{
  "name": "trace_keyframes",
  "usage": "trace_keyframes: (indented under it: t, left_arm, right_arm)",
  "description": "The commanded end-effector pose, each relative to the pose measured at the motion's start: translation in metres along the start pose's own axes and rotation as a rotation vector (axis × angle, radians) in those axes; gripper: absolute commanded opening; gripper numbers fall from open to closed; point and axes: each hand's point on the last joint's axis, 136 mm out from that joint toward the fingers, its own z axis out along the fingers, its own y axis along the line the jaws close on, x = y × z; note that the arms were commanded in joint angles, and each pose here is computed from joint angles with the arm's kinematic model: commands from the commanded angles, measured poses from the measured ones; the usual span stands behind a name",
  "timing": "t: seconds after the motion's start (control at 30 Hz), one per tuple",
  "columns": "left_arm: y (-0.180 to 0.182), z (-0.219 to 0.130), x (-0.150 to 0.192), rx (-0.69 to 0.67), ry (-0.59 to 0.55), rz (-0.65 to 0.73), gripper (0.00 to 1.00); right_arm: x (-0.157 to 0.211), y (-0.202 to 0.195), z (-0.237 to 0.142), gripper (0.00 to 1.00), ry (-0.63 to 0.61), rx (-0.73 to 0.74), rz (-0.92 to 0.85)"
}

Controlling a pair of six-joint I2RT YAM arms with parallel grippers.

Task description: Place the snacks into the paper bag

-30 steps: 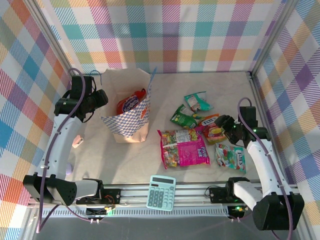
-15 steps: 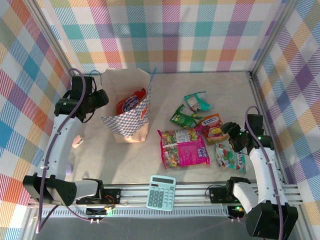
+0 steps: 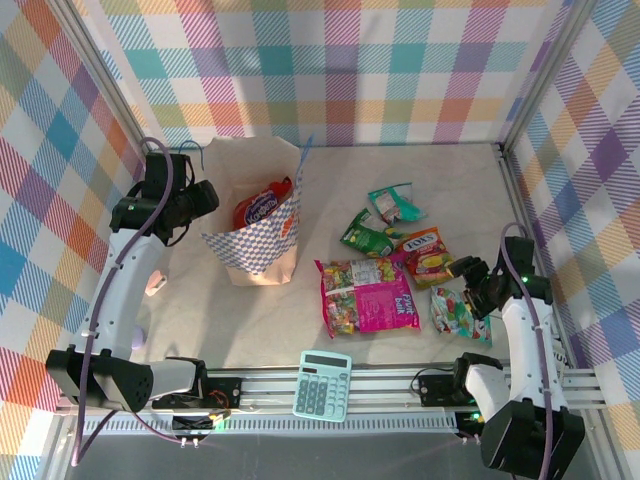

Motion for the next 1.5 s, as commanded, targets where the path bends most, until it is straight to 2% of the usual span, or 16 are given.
trace_keyframes:
  t: [0.0, 0.37, 0.53, 0.93, 1.23, 1.47]
  left_arm:
    - [0.000, -0.004, 0.003, -0.002, 0.002, 0.031, 0.63]
    - [0.003, -0.008, 0.005, -0.013, 0.004, 0.049, 0.65]
    - [0.002, -0.006, 0.005, -0.008, 0.008, 0.054, 0.66]
    - [0.001, -0.001, 0.010, -0.003, 0.021, 0.050, 0.68]
    - [0.002, -0.006, 0.010, -0.002, 0.018, 0.044, 0.69]
    - [0.003, -0.007, 0.009, -0.003, 0.014, 0.040, 0.70]
  right_arm:
    - [0.011, -0.019, -0.004, 0.83, 0.043, 0.067, 0.066]
    - [0.050, -0.051, 0.007, 0.83, 0.184, 0.131, 0.280]
    - [0.059, -0.061, 0.004, 0.82, 0.176, 0.145, 0.323]
    - [0.059, -0.077, 0.012, 0.91, 0.161, 0.203, 0.331]
    - [0.051, -0.076, 0.031, 0.90, 0.188, 0.217, 0.323]
    - [0.047, -0.078, 0.044, 0.89, 0.159, 0.188, 0.336]
